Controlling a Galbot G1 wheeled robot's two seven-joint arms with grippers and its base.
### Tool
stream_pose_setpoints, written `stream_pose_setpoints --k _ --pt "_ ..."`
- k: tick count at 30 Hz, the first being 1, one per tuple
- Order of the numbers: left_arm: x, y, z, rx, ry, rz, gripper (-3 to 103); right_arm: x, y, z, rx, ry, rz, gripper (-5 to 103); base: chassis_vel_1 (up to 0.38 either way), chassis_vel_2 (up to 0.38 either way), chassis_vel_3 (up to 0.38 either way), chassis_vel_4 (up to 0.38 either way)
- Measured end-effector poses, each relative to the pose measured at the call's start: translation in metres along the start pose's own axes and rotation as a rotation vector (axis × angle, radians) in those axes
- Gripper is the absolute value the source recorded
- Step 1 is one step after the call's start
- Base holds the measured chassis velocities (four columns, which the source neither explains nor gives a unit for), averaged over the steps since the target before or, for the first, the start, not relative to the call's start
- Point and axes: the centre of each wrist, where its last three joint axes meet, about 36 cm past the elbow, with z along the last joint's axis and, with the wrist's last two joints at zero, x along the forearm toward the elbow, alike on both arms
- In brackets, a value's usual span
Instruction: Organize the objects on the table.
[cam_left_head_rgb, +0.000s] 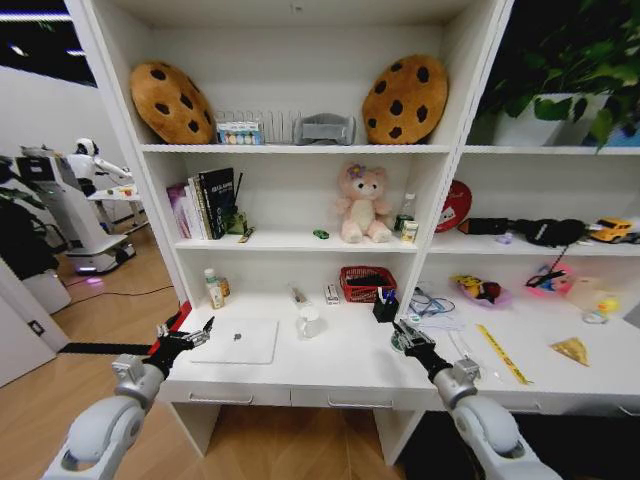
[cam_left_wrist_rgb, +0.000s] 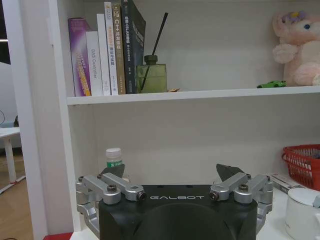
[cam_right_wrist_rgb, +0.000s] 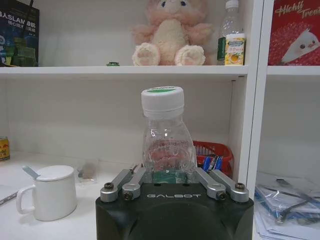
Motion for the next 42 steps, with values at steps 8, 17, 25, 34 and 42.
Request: stream_pose_setpoints --k 8,17,25,34,42 --pt "0.0 0.0 0.0 0.0 0.0 0.0 100 0.025 0.007 -0.015 0.023 -0.03 0.007 25 0.0 0.0 0.0 0.0" --pt "0.0 0.0 0.0 0.0 0.0 0.0 100 0.03 0.015 -0.017 0.01 -0.039 0.016 25 -0.066 -0.059 0.056 0.063" --pt "0.0 0.0 0.0 0.0 0.0 0.0 100 0.034 0.018 -0.017 0.008 -0.037 0.02 25 -0.139 -0.138 0.147 0.138" --pt "0.0 0.0 0.0 0.0 0.0 0.0 100 0.042 0.015 -0.016 0.013 -0.037 0.025 25 -0.164 -0.17 0.162 0.161" --pt "0.0 0.0 0.0 0.0 0.0 0.0 100 0.043 0.016 -0.019 0.012 -0.046 0.025 25 -0.198 -0.198 0.203 0.198"
